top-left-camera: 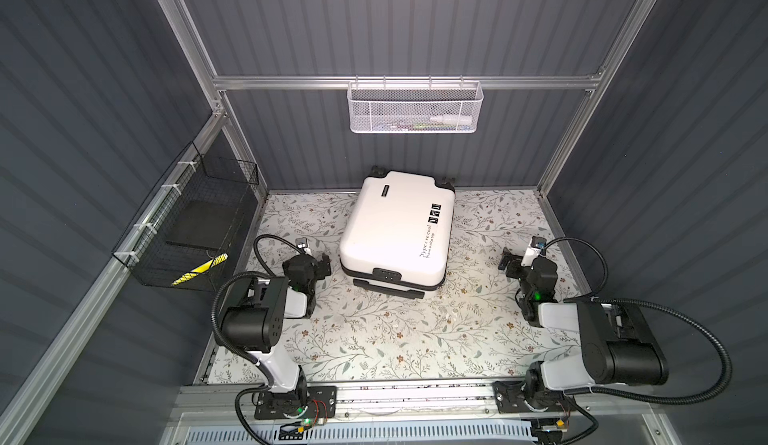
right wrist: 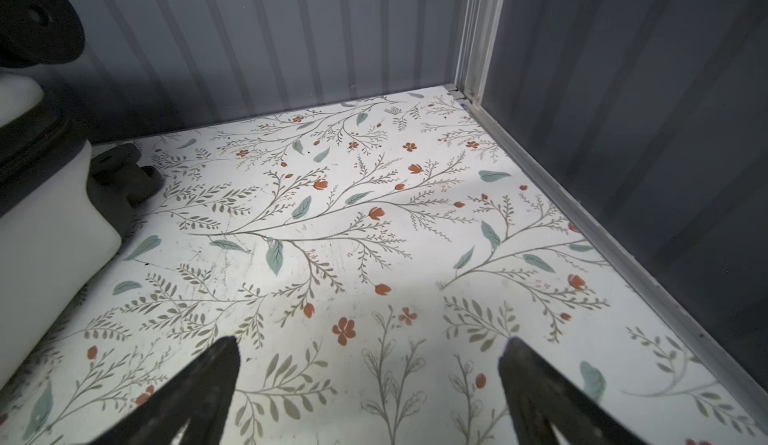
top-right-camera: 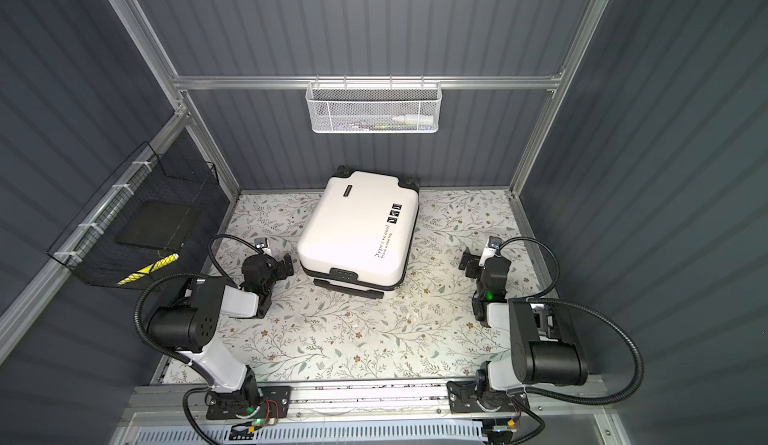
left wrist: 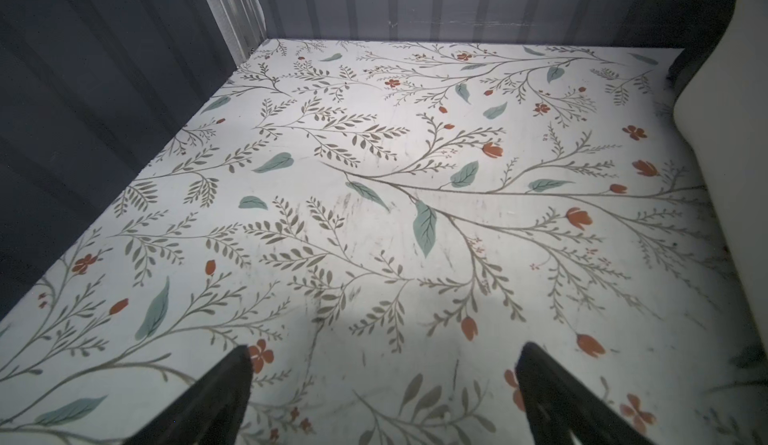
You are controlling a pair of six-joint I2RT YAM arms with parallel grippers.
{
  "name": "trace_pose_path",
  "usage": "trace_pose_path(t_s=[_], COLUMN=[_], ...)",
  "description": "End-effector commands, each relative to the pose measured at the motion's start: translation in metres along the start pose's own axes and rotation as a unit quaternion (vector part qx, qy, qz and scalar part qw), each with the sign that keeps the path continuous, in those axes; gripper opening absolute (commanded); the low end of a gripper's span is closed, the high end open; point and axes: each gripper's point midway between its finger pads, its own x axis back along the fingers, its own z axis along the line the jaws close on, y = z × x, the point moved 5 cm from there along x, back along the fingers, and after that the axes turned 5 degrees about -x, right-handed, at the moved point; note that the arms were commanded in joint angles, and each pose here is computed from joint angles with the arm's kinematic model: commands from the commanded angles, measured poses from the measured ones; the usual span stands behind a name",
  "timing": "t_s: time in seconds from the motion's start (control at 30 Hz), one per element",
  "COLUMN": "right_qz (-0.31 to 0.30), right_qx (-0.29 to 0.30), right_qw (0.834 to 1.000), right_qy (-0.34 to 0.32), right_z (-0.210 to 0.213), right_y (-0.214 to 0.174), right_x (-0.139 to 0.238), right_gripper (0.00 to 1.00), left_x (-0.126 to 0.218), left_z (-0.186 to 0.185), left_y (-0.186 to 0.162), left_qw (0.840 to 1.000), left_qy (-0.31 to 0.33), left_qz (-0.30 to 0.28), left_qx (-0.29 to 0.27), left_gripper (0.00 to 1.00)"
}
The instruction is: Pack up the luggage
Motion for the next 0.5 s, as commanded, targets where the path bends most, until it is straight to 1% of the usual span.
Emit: trace_pose_path(t_s=[0.0, 0.1, 0.17, 0.23, 0.33, 0.47], right_qz=[-0.031, -0.033, -0.035, -0.022, 0.007, -0.003], right_qx=[0.011, 0.028, 0.029, 0.028, -0.006, 0.001], right_qw=[0.999, 0.999, 0.999, 0.999, 0.998, 0.998], right_qy=[0.015, 0.018, 0.018, 0.021, 0.064, 0.062], right_z=[0.008, 0.015, 0.015, 0.015, 0.008, 0.01], right_y=[0.008, 0.007, 0.006, 0.006, 0.007, 0.007], right_x=[0.002, 0.005, 0.005, 0.001, -0.006, -0.002], right_gripper=[0.99, 0.99, 0.99, 0.99, 0.99, 0.99], left_x=[-0.002, -0.002, -0.001, -0.002, -0.002, -0.002], left_z=[0.0, 0.0, 0.0, 0.0, 0.0, 0.0], left_y=[0.005, 0.005, 0.005, 0.005, 0.005, 0.005], left_qw=[1.0, 1.0, 1.0, 1.0, 1.0, 1.0], left_qy=[-0.003, -0.003, -0.003, -0.003, -0.002, -0.003], left_qz=[-0.008, -0.008, -0.009, -0.008, -0.007, -0.007], left_qx=[-0.008, -0.008, -0.008, -0.008, -0.008, -0.008], left_gripper=[1.0, 1.0, 1.0, 1.0, 1.0, 1.0])
